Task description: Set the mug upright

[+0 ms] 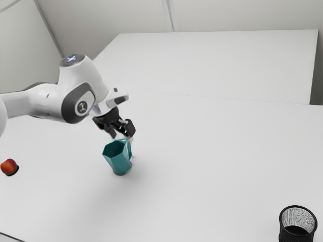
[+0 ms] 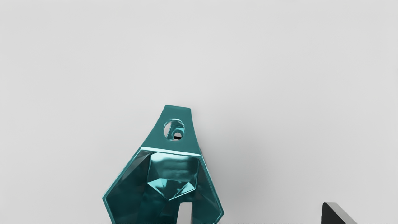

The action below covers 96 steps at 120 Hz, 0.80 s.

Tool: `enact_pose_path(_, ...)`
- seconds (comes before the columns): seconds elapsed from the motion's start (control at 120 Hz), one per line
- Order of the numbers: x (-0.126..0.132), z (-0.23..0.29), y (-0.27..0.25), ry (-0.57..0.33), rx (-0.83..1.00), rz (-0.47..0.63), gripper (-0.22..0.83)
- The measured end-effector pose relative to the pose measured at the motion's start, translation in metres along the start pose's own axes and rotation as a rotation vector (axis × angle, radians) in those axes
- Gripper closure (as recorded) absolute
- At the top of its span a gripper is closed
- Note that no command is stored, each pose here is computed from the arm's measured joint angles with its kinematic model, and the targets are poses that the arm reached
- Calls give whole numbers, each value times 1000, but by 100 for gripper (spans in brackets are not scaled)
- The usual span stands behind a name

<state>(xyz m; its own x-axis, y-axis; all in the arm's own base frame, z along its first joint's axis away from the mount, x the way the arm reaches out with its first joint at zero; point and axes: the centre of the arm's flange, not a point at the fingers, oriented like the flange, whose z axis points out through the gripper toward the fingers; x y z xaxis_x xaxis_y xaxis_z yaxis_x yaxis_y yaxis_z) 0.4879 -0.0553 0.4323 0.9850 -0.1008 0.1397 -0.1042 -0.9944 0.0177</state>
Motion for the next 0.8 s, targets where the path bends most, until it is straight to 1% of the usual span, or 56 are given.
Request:
enact_pose_path(0.133, 11, -23, 1, -8, -3, 0, 11)
enact_pose_path(0.292, 28, -50, 0, -38, -8, -3, 6)
enact_pose_path(0.467, 49, -77, -3, -86, -17, -7, 4)
enact_pose_path(0.633, 62, -103, -3, -126, -19, -3, 3)
enact_pose_path(0.8, 75, -136, -4, -146, -8, 4, 3)
